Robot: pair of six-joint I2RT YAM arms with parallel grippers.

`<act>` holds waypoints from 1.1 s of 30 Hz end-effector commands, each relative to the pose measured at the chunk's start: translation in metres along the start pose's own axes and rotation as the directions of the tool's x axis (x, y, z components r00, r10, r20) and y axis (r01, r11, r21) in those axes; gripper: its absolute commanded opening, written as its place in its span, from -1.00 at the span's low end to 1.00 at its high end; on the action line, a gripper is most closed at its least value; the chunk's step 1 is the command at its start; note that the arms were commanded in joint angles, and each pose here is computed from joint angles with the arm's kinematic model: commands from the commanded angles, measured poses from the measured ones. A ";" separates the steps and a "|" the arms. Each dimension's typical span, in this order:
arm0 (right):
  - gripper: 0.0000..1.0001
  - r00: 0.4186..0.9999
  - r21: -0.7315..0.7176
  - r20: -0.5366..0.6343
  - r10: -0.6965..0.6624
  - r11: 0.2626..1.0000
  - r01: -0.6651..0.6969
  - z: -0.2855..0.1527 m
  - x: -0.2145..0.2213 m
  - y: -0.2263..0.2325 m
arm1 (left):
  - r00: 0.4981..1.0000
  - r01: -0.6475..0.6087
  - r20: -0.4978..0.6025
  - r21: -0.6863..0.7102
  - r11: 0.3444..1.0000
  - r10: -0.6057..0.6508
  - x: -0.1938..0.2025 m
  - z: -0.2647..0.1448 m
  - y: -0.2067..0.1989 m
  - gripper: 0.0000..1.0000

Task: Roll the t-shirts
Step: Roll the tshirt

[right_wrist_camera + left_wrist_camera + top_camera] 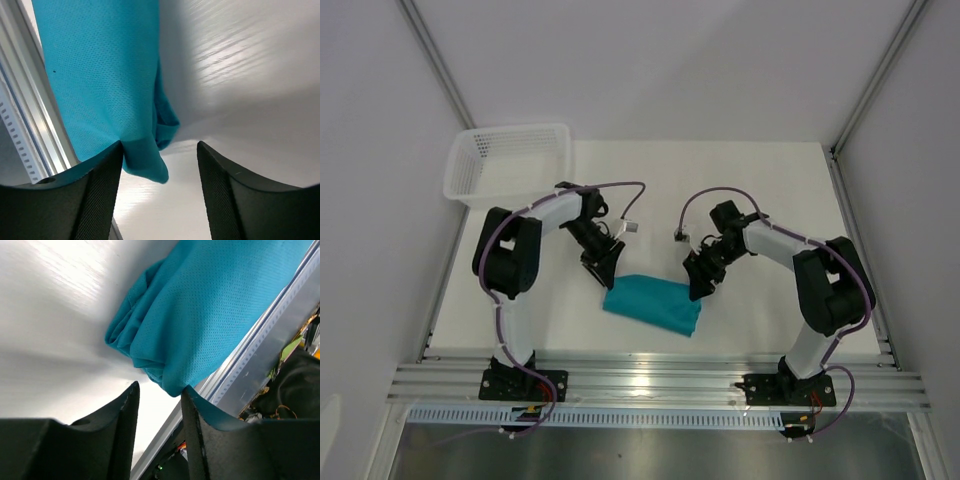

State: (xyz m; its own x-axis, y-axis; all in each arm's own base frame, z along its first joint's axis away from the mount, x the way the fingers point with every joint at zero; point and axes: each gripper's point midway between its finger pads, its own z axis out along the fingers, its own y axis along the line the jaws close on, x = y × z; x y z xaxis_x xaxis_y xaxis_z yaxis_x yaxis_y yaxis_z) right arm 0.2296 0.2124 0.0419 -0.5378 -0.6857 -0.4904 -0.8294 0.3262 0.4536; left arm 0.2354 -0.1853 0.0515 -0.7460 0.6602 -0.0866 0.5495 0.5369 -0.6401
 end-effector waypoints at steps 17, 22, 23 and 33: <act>0.99 0.895 0.880 0.272 -0.353 0.469 -0.083 -0.231 -0.142 -0.074 | 0.930 -0.241 0.229 -0.215 0.946 0.289 -0.046 -0.078 -0.013 -0.04; 0.99 0.713 0.825 0.565 -0.416 0.299 -0.479 -0.322 -0.166 -0.076 | 0.773 -0.519 0.114 -0.451 0.726 0.624 -0.066 -0.125 -0.027 0.18; 0.74 0.714 0.784 0.600 -0.360 0.445 -0.434 -0.314 -0.172 -0.070 | 0.753 -0.559 0.079 -0.446 0.699 0.653 -0.067 -0.119 -0.032 0.19; 0.47 0.543 0.209 0.618 0.568 0.548 -0.810 -0.098 -0.050 0.020 | 0.927 -0.126 0.335 -0.150 0.981 0.170 -0.049 -0.088 -0.028 0.11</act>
State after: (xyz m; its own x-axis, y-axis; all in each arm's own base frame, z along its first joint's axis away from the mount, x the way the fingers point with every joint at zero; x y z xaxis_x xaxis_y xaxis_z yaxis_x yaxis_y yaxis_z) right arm 0.3287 0.1735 0.1979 -0.6816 0.0508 -0.7300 -0.2324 0.9309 0.2818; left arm 0.3020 -0.1925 0.1460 -0.5195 0.6834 -0.5129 0.8544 0.4056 -0.3249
